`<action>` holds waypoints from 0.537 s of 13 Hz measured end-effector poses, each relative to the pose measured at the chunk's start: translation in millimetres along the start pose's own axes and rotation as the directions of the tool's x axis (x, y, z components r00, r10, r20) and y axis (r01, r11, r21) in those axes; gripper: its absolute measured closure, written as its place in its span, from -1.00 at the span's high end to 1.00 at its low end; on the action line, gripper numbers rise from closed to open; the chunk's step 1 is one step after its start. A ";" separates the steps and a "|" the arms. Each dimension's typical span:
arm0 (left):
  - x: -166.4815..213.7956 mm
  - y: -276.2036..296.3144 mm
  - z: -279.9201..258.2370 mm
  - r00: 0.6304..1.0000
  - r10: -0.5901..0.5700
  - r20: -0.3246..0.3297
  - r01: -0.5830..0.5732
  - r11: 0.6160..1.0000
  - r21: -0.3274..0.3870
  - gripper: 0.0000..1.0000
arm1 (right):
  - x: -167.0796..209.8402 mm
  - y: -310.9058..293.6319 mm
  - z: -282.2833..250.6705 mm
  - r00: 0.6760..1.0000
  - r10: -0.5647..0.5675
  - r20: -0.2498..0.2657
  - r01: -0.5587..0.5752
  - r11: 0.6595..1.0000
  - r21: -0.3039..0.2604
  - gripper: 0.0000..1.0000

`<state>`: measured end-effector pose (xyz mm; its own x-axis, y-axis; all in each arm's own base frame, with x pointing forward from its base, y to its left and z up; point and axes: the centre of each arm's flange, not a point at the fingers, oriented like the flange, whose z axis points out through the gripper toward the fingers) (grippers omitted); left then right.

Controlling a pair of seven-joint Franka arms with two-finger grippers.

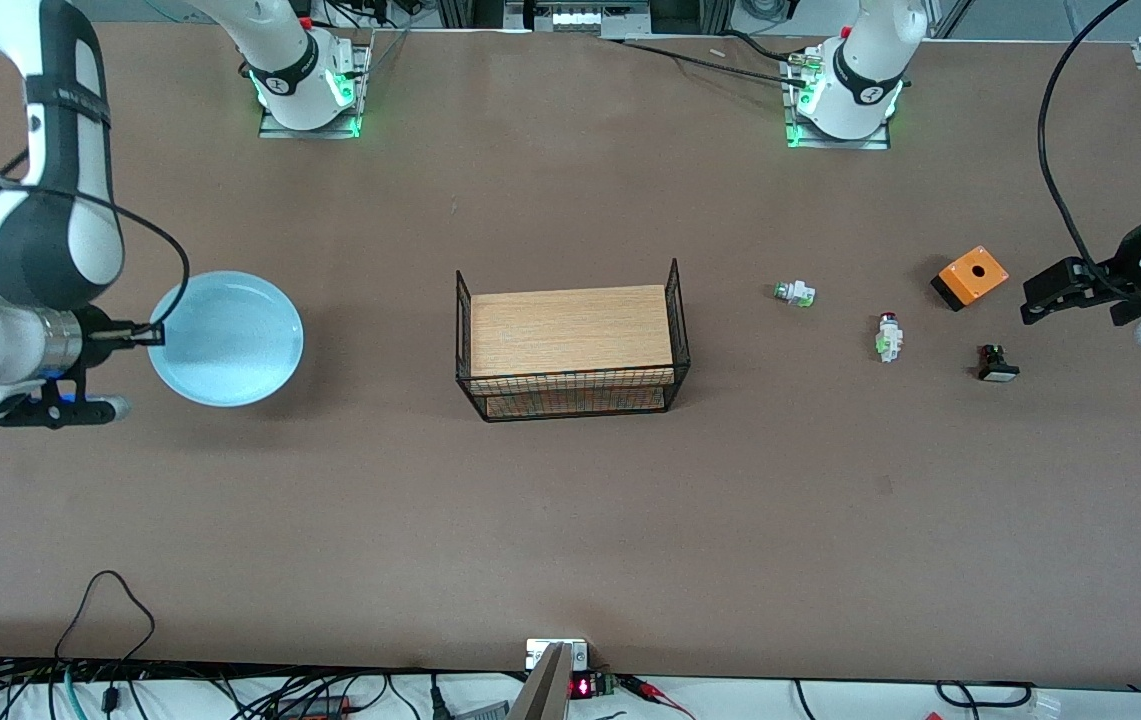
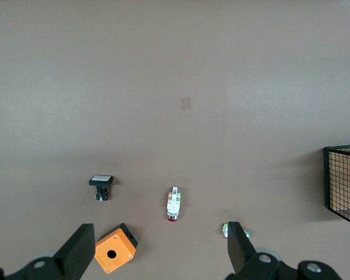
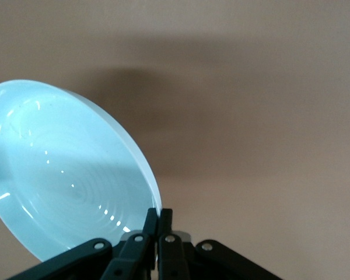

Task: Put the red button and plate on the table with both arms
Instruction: 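Lower the blue plate flat onto the table with the right gripper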

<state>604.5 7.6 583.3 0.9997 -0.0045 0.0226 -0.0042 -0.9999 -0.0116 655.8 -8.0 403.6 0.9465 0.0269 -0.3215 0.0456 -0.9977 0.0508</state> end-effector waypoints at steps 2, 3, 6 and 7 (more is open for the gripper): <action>-0.5 0.1 0.4 1.000 0.000 0.005 0.000 1.000 0.000 1.00 | 13.3 1.9 31.2 0.998 -0.011 -0.057 0.012 1.000 0.017 -0.94; -0.5 0.0 0.5 1.000 0.000 0.005 0.000 1.000 0.000 1.00 | 18.1 2.9 45.5 0.997 -0.014 -0.082 0.017 0.999 0.031 -0.94; -0.7 -0.7 0.7 1.000 -0.002 0.006 0.002 1.000 0.000 1.00 | 25.9 11.5 89.2 0.990 -0.006 -0.142 0.019 0.996 0.086 -0.94; -0.7 -0.7 0.7 1.000 -0.002 0.007 0.002 1.000 0.000 1.00 | 27.1 11.1 100.8 0.987 -0.005 -0.161 0.022 0.995 0.100 -0.94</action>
<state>603.8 8.4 582.6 0.9999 -0.0022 0.0160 -0.0020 -0.9999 -0.0116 649.8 -24.7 300.1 0.9854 0.0419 -0.1653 0.0339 -0.9981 -0.0506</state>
